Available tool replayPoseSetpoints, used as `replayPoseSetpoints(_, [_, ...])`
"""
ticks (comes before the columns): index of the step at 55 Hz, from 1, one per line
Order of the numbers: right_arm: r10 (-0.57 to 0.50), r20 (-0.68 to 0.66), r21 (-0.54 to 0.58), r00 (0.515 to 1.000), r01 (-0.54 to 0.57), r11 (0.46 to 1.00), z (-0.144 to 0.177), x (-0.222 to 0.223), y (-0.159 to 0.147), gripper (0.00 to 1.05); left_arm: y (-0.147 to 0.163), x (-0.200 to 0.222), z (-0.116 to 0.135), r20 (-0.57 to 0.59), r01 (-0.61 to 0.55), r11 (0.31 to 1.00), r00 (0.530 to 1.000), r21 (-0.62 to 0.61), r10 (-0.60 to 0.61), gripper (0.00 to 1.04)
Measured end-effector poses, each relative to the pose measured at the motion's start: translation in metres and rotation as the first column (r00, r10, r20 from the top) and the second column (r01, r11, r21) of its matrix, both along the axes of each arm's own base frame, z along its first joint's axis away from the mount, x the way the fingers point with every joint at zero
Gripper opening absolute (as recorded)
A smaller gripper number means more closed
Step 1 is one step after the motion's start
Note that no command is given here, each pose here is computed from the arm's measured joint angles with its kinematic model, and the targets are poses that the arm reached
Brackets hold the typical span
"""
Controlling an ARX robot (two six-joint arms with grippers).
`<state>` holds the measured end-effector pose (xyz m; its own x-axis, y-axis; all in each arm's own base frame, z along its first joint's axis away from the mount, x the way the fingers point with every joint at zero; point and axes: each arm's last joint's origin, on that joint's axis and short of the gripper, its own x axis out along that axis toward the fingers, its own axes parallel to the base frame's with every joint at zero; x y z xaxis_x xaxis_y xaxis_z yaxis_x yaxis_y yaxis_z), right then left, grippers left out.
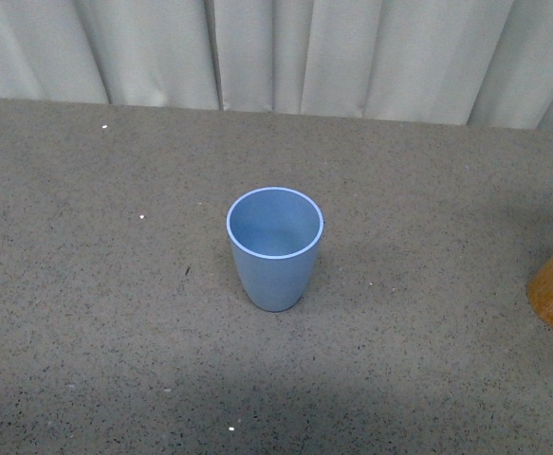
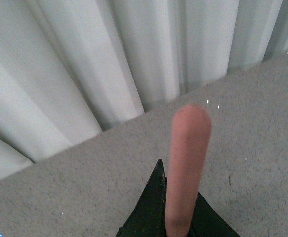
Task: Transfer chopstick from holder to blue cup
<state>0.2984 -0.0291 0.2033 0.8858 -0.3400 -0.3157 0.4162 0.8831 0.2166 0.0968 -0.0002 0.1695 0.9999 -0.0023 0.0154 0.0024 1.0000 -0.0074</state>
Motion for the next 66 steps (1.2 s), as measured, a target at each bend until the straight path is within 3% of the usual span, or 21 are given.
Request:
replayPoseSetpoints(10, [0.018,0.145,-0.004,0.989,-0.017,1.000,0.043,-0.022,0.006,0.01,0.000,0.000,0.000,0.000,0.000,1.000,1.000,0.000,0.000,0.98])
replayPoseSetpoints(16, [0.093,0.225,0.033,0.970,-0.103,0.994,0.056,-0.031,0.031,0.01,0.000,0.000,0.000,0.000,0.000,1.000,1.000,0.000,0.000,0.98])
replayPoseSetpoints(27, [0.256,0.254,0.136,0.933,-0.296,0.945,0.036,-0.024,0.088,0.01,0.000,0.000,0.000,0.000,0.000,1.000,1.000,0.000,0.000,0.98])
replayPoseSetpoints(39, [0.347,0.227,0.245,0.910,-0.398,0.884,0.005,-0.015,0.130,0.01,0.000,0.000,0.000,0.000,0.000,1.000,1.000,0.000,0.000,0.98])
replayPoseSetpoints(66, [0.381,0.163,0.310,0.910,-0.414,0.856,-0.030,-0.005,0.149,0.01,0.000,0.000,0.000,0.000,0.000,1.000,1.000,0.000,0.000,0.98])
